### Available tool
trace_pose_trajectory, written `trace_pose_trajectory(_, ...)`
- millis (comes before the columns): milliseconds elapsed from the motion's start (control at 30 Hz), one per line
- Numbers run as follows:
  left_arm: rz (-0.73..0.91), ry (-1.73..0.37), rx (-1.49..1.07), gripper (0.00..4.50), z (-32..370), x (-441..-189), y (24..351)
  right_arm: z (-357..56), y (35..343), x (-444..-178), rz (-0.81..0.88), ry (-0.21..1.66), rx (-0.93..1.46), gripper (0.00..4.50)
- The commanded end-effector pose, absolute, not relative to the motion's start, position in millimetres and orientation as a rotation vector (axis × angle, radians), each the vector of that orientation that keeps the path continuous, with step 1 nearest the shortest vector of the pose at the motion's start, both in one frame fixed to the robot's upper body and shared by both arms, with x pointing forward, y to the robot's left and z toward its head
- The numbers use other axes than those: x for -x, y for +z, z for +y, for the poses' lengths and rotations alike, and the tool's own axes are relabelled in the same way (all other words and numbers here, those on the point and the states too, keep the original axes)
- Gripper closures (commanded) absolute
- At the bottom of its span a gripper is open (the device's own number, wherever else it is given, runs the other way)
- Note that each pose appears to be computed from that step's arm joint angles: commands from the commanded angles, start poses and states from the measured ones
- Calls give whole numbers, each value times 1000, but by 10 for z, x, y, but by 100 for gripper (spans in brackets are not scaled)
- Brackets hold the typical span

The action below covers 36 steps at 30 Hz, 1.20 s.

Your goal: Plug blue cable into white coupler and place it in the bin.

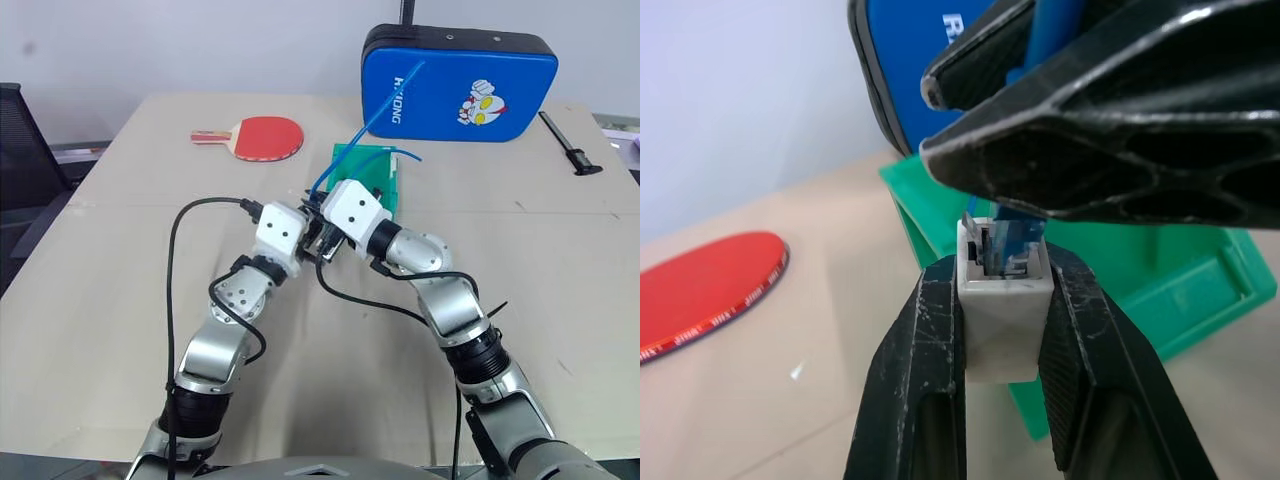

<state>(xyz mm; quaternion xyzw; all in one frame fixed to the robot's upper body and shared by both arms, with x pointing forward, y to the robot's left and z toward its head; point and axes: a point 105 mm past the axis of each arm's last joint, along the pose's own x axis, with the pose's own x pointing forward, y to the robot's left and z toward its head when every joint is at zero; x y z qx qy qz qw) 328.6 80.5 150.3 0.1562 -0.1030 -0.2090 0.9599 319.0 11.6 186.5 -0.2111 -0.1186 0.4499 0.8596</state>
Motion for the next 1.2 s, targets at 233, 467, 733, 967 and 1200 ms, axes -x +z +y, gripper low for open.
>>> trace_pose_trajectory(233,-432,-482,-262,412,589,-3110,2033,50,1477,-3314,-17,862,367,450)
trace_pose_trajectory(467,-375,-450,-216,412,711,-3160,1922,17,2127,-3266,-380,825,136,450)
trace_pose_trajectory(733,-321,-491,-199,138,762,-3137,1834,-16,2105,-3324,-388,855,180,450)
trace_pose_trajectory(967,-270,-503,-3,5,995,-3108,2000,-236,2302,-3704,-347,826,140,450)
trace_pose_trajectory(1200,-150,-586,-41,5,1168,-3061,2273,-485,2270,-4182,-104,807,41,450)
